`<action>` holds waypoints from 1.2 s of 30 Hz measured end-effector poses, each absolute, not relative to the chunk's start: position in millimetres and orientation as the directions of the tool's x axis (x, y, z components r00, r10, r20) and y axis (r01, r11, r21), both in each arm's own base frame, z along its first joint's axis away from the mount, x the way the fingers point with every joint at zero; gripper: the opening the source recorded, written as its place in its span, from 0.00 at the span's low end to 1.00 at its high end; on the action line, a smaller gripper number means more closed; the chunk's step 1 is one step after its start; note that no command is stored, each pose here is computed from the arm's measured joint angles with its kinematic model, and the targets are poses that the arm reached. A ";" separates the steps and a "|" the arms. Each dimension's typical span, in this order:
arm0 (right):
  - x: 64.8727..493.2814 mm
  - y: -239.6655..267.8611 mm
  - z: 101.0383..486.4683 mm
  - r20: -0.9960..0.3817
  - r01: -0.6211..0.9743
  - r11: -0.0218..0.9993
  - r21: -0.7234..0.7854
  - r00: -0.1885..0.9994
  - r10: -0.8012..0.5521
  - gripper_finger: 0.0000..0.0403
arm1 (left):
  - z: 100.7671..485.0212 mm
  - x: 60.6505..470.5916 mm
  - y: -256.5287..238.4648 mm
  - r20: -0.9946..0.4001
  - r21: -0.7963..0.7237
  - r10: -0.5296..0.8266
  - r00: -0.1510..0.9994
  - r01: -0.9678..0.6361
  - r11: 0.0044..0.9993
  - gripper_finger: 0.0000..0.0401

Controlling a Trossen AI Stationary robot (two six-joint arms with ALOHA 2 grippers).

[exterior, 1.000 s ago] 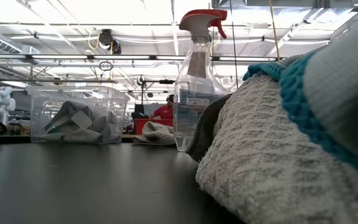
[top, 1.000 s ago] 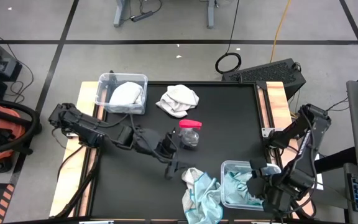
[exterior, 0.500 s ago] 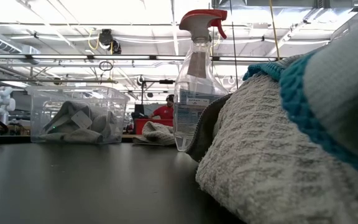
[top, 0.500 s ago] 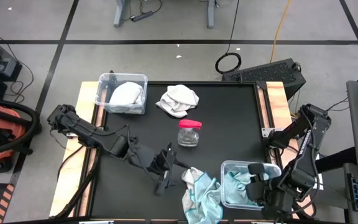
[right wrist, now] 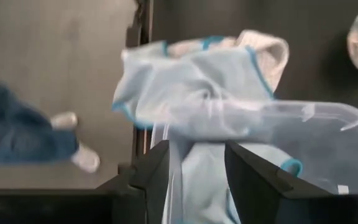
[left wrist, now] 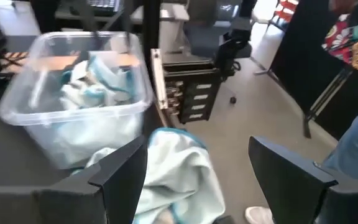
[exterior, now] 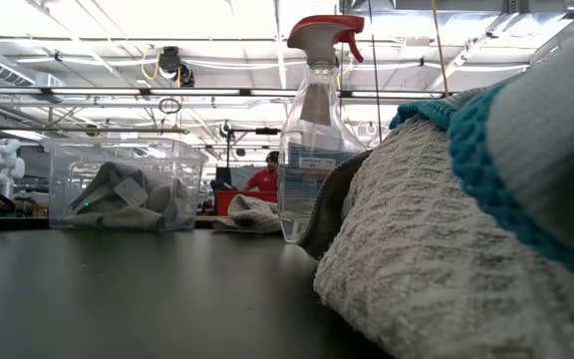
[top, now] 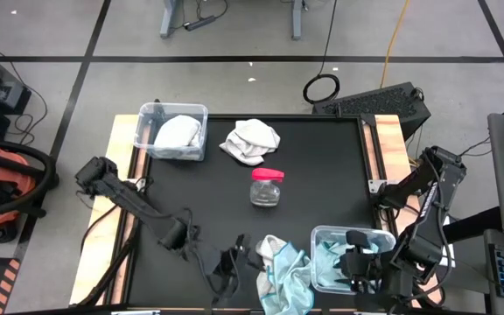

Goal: Sort microfiber towel by color & place in baskets
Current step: Put the blue towel into the bottom transparent bin

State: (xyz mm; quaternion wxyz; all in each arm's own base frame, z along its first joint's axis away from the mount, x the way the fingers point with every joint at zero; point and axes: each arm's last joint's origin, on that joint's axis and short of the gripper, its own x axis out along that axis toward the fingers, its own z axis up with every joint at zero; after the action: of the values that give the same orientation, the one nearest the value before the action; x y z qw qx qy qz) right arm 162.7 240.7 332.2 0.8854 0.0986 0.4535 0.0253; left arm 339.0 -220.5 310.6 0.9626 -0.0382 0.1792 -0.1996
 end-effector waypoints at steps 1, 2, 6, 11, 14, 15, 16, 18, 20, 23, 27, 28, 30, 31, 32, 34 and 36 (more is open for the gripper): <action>164.0 240.3 332.6 -0.790 0.069 0.976 0.209 0.600 0.126 0.37 | 306.3 340.3 -225.9 -0.327 -0.144 -0.403 0.855 0.377 0.915 0.71; 165.3 240.7 333.3 -0.780 0.086 0.970 0.225 0.613 0.127 0.39 | 301.8 341.7 -231.3 -0.327 -0.142 -0.406 0.853 0.380 0.914 0.71; 167.9 242.6 335.7 -0.745 0.132 0.952 0.277 0.655 0.126 0.48 | 285.0 350.8 -244.5 -0.306 -0.142 -0.408 0.860 0.383 0.913 0.71; 171.3 243.2 338.0 -0.711 0.177 0.930 0.323 0.694 0.114 0.61 | 260.9 367.0 -253.0 -0.267 -0.150 -0.405 0.875 0.377 0.914 0.71; 172.1 243.4 338.4 -0.707 0.188 0.922 0.339 0.697 0.118 0.67 | 246.5 376.6 -254.6 -0.250 -0.170 -0.400 0.882 0.367 0.915 0.71; 172.3 243.8 338.7 -0.705 0.185 0.921 0.343 0.699 0.121 0.68 | 242.0 379.1 -254.6 -0.252 -0.180 -0.397 0.882 0.361 0.915 0.71; 172.4 243.9 338.8 -0.704 0.178 0.924 0.338 0.700 0.123 0.69 | 237.8 381.7 -254.2 -0.254 -0.191 -0.394 0.883 0.354 0.916 0.71; 172.3 243.8 338.7 -0.705 0.157 0.935 0.318 0.698 0.123 0.70 | 229.8 386.8 -253.0 -0.273 -0.198 -0.383 0.882 0.338 0.920 0.71; 172.2 243.8 338.6 -0.706 0.137 0.944 0.300 0.698 0.123 0.70 | 223.6 392.4 -253.1 -0.290 -0.190 -0.374 0.881 0.330 0.925 0.71; 172.5 243.6 338.6 -0.706 0.119 0.952 0.282 0.698 0.122 0.69 | 216.6 404.7 -253.0 -0.311 -0.148 -0.365 0.878 0.334 0.931 0.71; 172.6 243.5 338.6 -0.706 0.110 0.956 0.273 0.698 0.121 0.68 | 204.3 424.0 -250.4 -0.407 -0.141 -0.373 0.834 0.346 0.928 0.71; 172.6 243.5 338.6 -0.706 0.105 0.957 0.269 0.698 0.121 0.67 | 201.4 428.4 -250.1 -0.423 -0.142 -0.373 0.826 0.346 0.927 0.71; 172.6 243.5 338.6 -0.706 0.095 0.961 0.260 0.698 0.122 0.67 | 199.4 436.1 -252.7 -0.424 -0.153 -0.400 0.813 0.371 0.916 0.71; 172.6 243.5 338.6 -0.706 0.093 0.962 0.258 0.698 0.122 0.67 | 198.0 439.1 -254.2 -0.421 -0.166 -0.426 0.801 0.394 0.904 0.71; 172.7 243.6 338.7 -0.705 0.091 0.962 0.257 0.699 0.122 0.66 | 196.6 441.7 -255.8 -0.422 -0.176 -0.447 0.789 0.413 0.894 0.71; 172.8 243.8 338.9 -0.703 0.089 0.962 0.259 0.700 0.124 0.66 | 190.5 445.5 -258.0 -0.460 -0.189 -0.467 0.755 0.431 0.882 0.71; 173.1 244.2 339.2 -0.700 0.089 0.961 0.264 0.703 0.127 0.65 | 178.0 446.4 -256.9 -0.535 -0.194 -0.459 0.709 0.426 0.884 0.71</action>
State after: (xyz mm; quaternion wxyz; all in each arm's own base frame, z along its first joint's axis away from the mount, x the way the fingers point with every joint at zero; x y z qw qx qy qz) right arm 173.1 244.2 339.2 0.9120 0.1400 0.3853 0.0104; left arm 446.4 -256.9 178.0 0.9239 -0.0278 0.2969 -0.2397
